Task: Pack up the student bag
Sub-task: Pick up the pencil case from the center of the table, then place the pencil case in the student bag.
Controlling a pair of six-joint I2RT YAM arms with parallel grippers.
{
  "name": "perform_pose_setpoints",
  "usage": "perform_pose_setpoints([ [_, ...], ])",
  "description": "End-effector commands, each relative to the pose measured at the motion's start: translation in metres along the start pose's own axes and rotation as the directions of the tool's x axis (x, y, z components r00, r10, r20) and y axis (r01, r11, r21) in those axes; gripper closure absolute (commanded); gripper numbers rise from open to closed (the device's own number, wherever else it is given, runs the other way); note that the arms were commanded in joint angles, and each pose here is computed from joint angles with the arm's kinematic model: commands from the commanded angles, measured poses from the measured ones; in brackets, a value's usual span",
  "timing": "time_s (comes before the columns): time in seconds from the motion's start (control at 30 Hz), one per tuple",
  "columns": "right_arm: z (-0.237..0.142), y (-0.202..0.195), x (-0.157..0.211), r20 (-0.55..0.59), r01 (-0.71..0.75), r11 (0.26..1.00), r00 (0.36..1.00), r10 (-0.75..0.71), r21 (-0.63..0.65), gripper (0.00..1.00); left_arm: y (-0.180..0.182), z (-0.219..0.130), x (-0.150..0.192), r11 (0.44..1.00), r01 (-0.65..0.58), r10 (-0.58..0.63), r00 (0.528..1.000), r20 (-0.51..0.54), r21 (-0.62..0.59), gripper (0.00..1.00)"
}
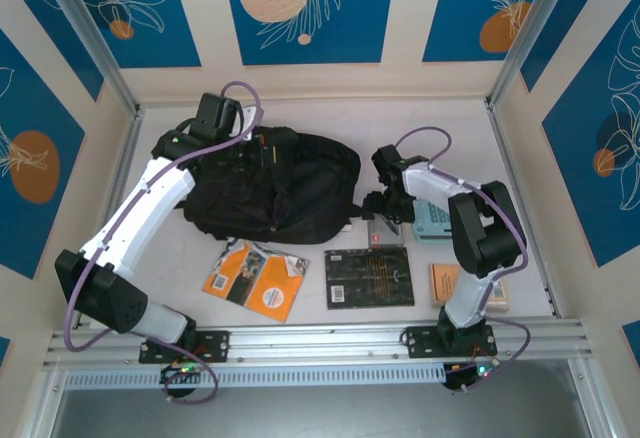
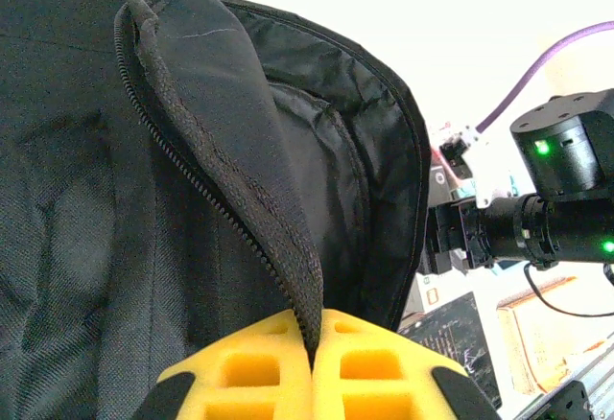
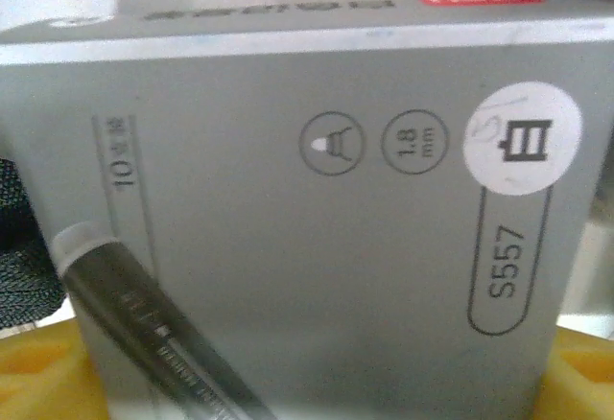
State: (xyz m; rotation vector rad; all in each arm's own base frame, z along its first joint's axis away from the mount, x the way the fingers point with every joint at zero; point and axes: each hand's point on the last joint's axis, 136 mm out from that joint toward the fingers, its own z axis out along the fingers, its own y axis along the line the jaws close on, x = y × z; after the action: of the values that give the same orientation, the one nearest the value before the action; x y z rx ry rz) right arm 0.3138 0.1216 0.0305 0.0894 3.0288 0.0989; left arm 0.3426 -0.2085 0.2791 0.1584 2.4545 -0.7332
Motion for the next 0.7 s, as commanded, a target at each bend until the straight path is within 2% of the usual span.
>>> perform_pose_setpoints([
  [0.0,-0.037,-0.004,-0.006,0.113,-0.035,0.999,0.993,0.035,-0.006,0.26,-0.015,-0.023,-0.014,0.999,-0.011,0.010,0.999,0.041,0.037,1.00],
  [0.13,-0.086,0.003,-0.015,0.229,-0.054,0.994,0.971,0.076,-0.097,0.32,-0.021,-0.027,-0.018,0.998,-0.011,0.008,0.999,0.041,0.056,1.00],
  [0.3,-0.159,0.040,-0.027,0.346,-0.006,0.942,0.929,0.130,-0.336,0.34,-0.030,-0.038,-0.026,0.996,-0.040,0.036,0.998,0.059,0.074,1.00],
  [0.5,-0.216,0.102,-0.051,0.366,0.025,0.827,0.904,0.221,-0.562,0.34,-0.039,-0.049,-0.040,0.992,-0.081,0.073,0.994,0.083,0.097,1.00],
  [0.67,-0.226,0.147,-0.077,0.339,-0.002,0.774,0.898,0.280,-0.633,0.33,-0.047,-0.050,-0.043,0.988,-0.086,0.076,0.994,0.076,0.132,1.00],
])
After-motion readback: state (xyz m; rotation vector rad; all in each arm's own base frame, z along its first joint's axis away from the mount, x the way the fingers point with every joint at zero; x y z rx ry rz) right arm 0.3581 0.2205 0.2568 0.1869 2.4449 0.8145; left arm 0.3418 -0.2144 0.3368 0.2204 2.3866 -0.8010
